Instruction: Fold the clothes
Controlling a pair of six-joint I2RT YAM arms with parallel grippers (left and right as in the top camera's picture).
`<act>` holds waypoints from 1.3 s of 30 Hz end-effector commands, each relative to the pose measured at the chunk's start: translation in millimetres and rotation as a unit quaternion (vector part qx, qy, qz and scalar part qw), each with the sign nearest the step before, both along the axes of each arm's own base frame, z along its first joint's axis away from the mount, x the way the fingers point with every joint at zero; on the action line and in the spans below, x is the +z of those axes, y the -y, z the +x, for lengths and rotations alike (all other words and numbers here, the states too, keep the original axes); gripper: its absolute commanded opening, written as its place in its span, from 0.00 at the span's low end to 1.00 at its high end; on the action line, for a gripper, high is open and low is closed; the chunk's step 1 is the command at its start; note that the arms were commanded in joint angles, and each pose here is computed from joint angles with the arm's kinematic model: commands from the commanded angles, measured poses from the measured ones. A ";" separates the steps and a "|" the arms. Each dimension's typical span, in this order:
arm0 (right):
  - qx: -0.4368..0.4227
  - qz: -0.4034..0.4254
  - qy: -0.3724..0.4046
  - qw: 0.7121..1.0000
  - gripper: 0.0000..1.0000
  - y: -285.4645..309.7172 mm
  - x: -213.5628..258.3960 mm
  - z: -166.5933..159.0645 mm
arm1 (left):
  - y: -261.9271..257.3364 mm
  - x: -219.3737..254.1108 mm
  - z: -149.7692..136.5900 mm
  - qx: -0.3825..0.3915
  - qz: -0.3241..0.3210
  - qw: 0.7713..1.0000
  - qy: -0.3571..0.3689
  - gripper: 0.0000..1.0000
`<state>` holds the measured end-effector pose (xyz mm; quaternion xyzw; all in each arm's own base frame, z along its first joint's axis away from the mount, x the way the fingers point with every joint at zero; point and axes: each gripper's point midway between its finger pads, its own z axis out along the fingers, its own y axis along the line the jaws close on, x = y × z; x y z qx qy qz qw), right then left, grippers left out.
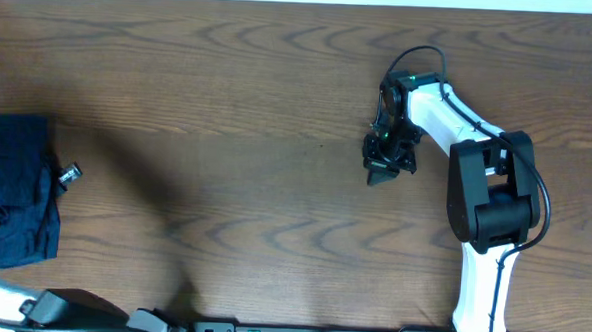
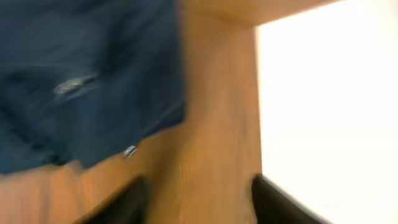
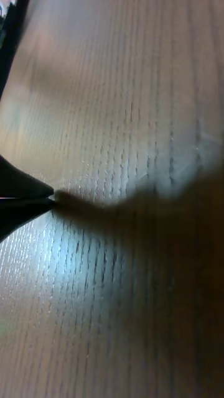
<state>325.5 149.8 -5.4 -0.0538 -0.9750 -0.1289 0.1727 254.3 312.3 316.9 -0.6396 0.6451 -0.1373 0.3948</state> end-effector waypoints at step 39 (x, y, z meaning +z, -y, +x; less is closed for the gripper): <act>0.017 0.005 -0.089 0.996 0.01 -3.1 -9.0 -40.1 | -91.4 -317.0 -16.7 -0.109 -0.183 0.970 -0.117 0.06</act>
